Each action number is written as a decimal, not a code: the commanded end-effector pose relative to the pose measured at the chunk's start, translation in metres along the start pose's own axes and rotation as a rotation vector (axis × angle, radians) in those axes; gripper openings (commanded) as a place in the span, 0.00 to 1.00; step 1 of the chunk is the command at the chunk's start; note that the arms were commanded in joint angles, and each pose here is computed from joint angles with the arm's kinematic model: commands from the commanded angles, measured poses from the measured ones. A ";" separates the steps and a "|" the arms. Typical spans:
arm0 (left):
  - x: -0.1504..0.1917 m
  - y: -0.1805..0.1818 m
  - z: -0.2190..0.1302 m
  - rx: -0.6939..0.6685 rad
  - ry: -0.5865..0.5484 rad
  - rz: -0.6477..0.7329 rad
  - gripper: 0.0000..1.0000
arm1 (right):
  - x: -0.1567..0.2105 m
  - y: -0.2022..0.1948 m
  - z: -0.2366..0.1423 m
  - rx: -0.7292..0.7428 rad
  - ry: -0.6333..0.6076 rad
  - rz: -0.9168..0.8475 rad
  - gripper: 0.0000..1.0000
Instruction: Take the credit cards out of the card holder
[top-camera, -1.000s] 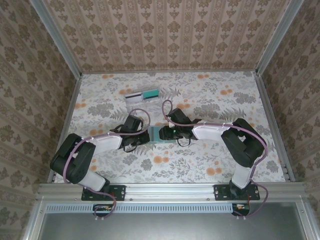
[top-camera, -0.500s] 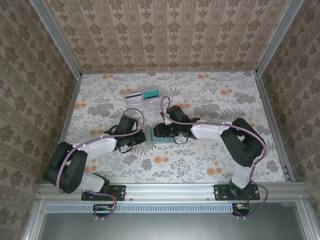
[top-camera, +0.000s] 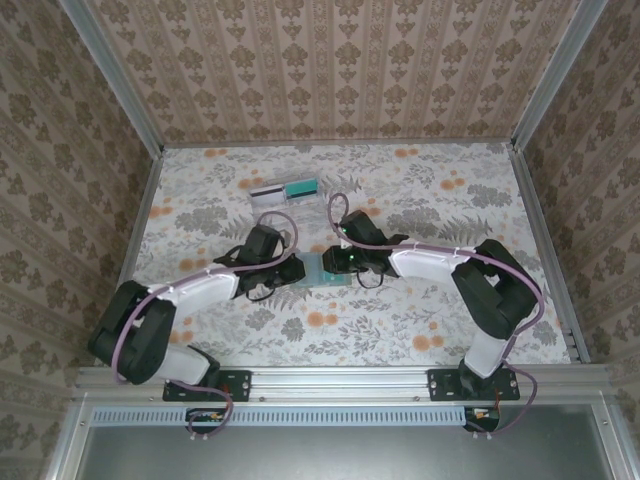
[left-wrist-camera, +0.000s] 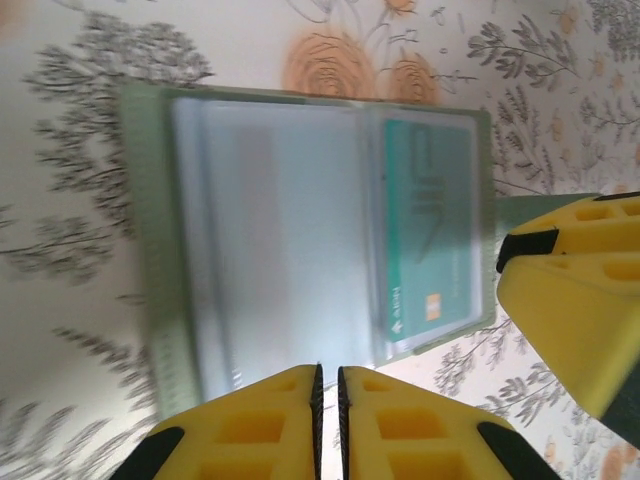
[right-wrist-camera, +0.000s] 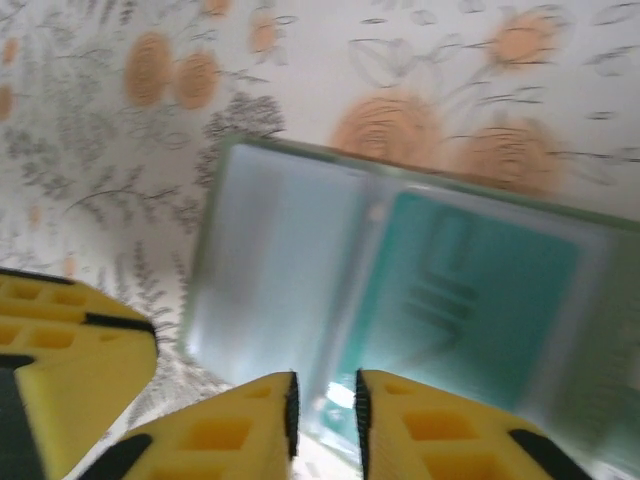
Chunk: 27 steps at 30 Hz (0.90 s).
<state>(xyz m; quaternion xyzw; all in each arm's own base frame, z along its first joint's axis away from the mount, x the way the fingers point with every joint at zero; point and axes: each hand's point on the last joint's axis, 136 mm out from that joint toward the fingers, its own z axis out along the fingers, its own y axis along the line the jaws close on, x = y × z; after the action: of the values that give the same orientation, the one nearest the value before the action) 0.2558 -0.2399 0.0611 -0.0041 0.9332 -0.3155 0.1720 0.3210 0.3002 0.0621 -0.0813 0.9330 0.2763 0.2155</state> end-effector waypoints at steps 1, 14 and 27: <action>-0.006 -0.022 0.011 0.072 0.013 -0.021 0.15 | 0.009 -0.034 -0.008 0.133 0.013 -0.020 0.21; -0.006 -0.021 0.036 0.053 0.056 -0.042 0.17 | 0.017 -0.058 0.007 0.220 0.052 -0.039 0.04; -0.006 -0.020 0.046 0.043 0.077 -0.030 0.19 | 0.025 -0.057 0.017 0.211 0.079 -0.046 0.04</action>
<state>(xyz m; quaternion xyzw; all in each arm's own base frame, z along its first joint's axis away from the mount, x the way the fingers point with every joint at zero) 0.2679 -0.2716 0.0317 -0.0112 0.9373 -0.3241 0.1277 0.3250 0.2615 0.0230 -0.0798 0.9575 0.1848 0.2065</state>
